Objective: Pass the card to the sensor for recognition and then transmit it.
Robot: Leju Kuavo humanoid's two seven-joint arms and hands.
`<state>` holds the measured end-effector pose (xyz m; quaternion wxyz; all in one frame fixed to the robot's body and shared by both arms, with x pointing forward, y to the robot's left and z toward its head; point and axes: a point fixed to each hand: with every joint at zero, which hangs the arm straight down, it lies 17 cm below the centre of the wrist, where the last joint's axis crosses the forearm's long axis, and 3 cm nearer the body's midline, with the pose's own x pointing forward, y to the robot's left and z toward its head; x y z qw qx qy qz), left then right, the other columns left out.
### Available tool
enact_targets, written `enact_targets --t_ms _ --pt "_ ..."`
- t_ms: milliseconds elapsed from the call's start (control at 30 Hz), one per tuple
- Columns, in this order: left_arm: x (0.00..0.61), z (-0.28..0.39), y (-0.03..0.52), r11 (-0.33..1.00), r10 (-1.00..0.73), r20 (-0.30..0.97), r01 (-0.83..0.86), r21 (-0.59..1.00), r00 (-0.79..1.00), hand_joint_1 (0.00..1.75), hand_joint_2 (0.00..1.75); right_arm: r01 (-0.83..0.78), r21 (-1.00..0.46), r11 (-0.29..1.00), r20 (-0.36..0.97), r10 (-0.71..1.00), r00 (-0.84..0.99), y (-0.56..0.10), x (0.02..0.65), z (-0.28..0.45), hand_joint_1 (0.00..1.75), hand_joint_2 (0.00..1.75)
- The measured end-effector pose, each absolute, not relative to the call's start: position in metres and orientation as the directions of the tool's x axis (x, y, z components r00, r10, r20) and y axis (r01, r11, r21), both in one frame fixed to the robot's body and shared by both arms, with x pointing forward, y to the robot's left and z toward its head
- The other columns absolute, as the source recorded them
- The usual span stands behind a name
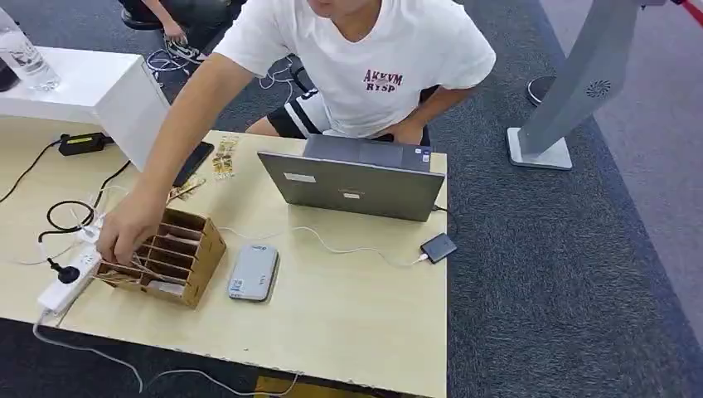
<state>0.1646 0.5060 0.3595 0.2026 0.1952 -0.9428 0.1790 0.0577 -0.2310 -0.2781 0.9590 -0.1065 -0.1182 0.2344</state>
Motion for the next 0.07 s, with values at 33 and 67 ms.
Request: enact_targets --t_ms 33,67 --pt "0.161 0.333 0.534 0.806 -0.225 0.519 -0.457 -0.377 -0.825 0.00 1.75 -0.427 -0.253 0.868 0.177 0.475 0.862 -0.230 0.057 -0.278 0.00 1.75" --pt "0.154 0.269 0.586 0.637 -0.070 0.614 -0.509 -0.579 -0.786 0.00 1.75 -0.433 -0.242 0.869 0.178 0.478 0.860 -0.228 0.056 -0.279 0.00 1.75"
